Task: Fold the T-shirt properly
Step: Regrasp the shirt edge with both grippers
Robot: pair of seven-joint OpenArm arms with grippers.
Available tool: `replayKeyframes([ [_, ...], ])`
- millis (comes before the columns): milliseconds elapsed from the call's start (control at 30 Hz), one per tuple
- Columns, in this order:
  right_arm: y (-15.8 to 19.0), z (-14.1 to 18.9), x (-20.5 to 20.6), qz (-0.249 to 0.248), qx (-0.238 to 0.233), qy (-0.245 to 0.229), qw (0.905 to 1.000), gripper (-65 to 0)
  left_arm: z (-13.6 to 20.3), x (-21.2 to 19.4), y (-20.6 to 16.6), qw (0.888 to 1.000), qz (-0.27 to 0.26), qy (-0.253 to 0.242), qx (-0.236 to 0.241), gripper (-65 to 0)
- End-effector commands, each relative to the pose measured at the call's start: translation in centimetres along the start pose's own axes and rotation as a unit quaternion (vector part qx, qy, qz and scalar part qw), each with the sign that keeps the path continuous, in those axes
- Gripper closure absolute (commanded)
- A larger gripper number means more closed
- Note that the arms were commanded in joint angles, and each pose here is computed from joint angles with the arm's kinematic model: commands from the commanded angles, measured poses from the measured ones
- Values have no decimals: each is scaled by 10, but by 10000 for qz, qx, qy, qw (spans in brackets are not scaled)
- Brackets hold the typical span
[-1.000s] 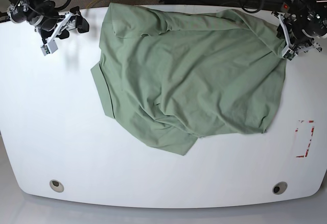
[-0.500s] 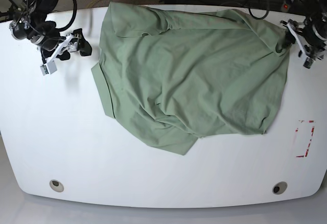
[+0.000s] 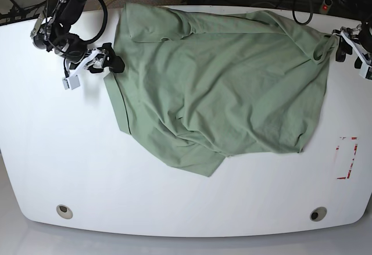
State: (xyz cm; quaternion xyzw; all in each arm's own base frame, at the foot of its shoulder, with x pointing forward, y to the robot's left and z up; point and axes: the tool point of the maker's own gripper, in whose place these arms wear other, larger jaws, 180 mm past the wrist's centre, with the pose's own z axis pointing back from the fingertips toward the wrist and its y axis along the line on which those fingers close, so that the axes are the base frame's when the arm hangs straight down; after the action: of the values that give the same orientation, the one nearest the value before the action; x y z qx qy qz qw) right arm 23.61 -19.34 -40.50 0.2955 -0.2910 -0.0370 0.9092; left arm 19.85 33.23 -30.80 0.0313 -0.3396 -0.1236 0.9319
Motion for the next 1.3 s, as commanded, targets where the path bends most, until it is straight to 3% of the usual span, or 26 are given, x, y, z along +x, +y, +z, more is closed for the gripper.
replayKeyframes([
  [0,5,-6,-2,35,-3,28,10000,-545,4,16,-1,9991,158,-376,-66,-333],
  [100,6,-12,-10,109,-97,240,9996,-544,2,23,-2,9981,369,-479,-80,-333],
  [200,15,-21,-11,53,-14,157,9999,-493,-4,23,4,9960,754,-471,56,-333],
  [533,9,-17,-1,108,-89,-42,9999,-185,-44,-2,16,9869,1608,88,35,-333],
  [633,7,-15,2,133,-128,-63,9998,-92,-48,-4,14,9863,1640,154,-13,-333],
  [733,4,-12,4,165,-166,-70,9997,-19,-52,4,-5,9903,1350,141,-307,-333],
  [833,-4,-5,8,251,-282,-58,9993,-6,-50,6,-24,9927,1085,125,-507,-333],
  [967,-6,-3,10,263,-302,-107,9991,-6,-52,4,-29,9915,1191,28,-519,-333],
  [1200,-8,-2,8,272,-327,-94,9991,-6,-55,-25,-5,9861,1626,290,-187,-335],
  [1267,-7,-2,8,279,-312,-90,9991,-6,-56,-24,1,9860,1632,309,-164,-364],
])
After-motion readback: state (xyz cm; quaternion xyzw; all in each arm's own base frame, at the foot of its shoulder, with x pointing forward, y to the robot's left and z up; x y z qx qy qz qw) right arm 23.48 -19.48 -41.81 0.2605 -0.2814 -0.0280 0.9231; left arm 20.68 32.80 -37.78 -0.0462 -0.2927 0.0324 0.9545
